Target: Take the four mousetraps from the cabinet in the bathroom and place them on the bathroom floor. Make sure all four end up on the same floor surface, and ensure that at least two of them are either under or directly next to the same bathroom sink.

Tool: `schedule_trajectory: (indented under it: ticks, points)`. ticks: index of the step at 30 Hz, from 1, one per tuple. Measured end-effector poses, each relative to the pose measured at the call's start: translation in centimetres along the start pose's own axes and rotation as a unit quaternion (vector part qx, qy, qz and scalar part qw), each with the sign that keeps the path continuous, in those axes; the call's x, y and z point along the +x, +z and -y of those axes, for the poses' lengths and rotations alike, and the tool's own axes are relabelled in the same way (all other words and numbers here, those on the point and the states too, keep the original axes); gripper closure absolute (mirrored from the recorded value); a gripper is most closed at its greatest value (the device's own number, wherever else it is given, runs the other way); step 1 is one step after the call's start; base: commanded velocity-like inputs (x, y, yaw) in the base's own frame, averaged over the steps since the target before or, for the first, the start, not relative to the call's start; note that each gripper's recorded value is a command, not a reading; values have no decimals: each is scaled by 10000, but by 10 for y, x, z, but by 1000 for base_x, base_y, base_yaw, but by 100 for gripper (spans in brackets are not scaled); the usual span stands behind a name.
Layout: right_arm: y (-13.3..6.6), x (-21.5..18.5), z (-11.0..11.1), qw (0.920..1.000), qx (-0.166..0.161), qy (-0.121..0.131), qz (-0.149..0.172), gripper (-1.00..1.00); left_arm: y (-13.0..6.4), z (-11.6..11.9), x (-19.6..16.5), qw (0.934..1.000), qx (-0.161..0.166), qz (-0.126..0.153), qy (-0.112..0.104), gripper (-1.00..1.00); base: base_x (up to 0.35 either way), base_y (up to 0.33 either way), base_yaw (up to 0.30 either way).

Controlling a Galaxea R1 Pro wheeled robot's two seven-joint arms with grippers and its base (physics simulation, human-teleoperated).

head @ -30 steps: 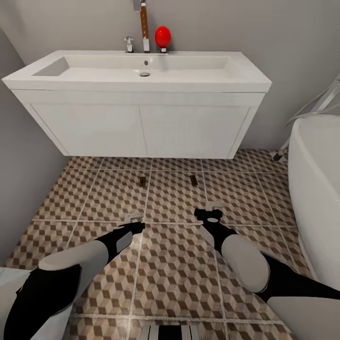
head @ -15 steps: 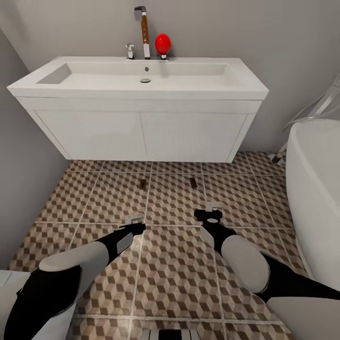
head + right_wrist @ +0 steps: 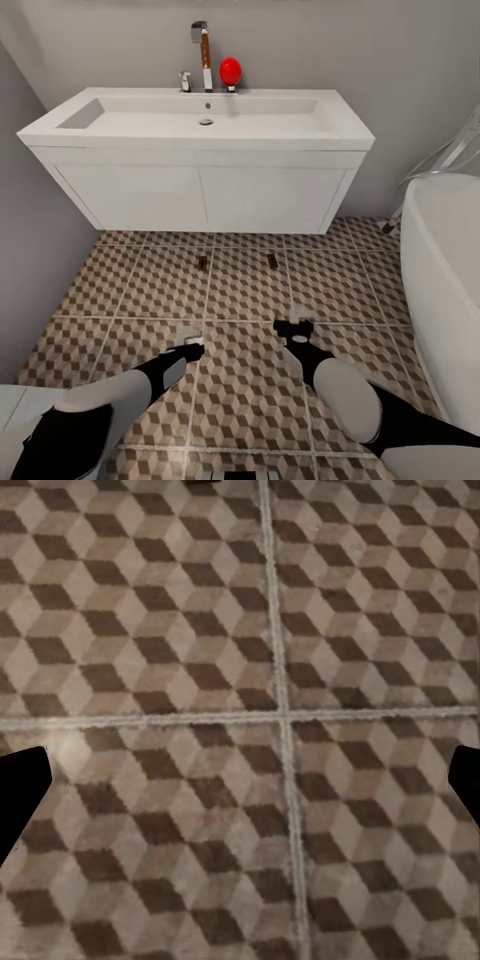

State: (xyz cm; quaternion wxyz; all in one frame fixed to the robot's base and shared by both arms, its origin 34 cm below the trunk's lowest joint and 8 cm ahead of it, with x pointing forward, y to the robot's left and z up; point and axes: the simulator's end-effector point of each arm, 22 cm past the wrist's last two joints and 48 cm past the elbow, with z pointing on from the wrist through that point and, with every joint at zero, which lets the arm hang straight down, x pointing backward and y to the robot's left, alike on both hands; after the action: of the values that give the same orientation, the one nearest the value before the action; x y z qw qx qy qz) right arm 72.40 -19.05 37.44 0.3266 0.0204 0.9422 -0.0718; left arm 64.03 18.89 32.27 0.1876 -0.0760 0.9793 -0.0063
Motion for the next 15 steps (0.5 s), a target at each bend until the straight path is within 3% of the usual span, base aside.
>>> schedule_trajectory:
  ticks: [7, 15]
  points:
    - [-23, 55, 1, 9992, -65, -274, -278, -100, -15, -28, 86, 9981, -210, -586, 31, -100, 0, 0, 0]
    - [-58, 118, -2, 9943, -269, -866, -561, -100, -34, -58, 127, 9952, -400, -891, 61, -100, 0, 0, 0]
